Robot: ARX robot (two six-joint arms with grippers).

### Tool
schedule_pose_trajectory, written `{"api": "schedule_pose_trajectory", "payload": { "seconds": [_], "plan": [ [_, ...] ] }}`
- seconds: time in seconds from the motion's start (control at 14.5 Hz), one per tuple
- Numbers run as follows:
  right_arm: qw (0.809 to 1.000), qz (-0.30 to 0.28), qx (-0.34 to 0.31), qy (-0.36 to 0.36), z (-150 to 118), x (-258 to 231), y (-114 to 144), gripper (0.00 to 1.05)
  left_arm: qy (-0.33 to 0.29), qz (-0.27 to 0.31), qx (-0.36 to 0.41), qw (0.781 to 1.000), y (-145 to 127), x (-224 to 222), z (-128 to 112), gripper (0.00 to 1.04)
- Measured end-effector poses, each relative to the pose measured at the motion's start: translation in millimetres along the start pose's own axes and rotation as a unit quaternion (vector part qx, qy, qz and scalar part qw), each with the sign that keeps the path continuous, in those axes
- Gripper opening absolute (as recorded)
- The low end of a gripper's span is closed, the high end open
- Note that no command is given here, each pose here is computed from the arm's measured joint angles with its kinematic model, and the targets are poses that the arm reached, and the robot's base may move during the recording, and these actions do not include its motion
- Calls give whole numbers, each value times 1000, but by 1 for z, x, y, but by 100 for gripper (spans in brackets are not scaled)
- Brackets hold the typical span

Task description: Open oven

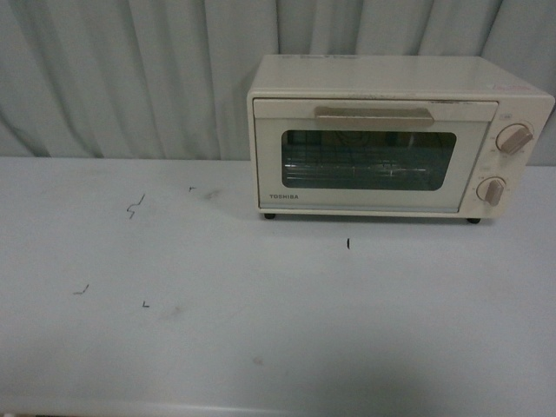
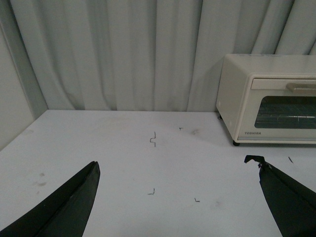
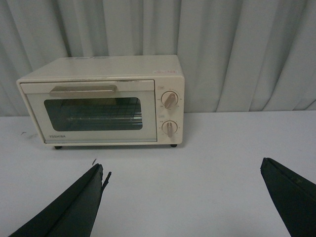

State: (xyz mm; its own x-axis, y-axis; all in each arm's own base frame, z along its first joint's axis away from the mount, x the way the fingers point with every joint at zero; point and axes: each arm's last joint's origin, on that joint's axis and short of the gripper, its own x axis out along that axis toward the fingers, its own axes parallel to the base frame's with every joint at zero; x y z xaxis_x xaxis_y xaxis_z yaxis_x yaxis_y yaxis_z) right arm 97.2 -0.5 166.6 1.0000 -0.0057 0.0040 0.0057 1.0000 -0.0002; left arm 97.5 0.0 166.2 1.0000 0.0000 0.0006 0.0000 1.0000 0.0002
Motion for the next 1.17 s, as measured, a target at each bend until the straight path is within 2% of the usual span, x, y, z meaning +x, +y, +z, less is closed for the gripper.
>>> {"api": "schedule_pose_trajectory", "payload": {
  "seconds": [1.17],
  "plan": [
    [1000, 0, 0, 0, 0, 0, 0, 98, 0, 0, 0, 1000, 0, 0, 0, 98]
  ]
}}
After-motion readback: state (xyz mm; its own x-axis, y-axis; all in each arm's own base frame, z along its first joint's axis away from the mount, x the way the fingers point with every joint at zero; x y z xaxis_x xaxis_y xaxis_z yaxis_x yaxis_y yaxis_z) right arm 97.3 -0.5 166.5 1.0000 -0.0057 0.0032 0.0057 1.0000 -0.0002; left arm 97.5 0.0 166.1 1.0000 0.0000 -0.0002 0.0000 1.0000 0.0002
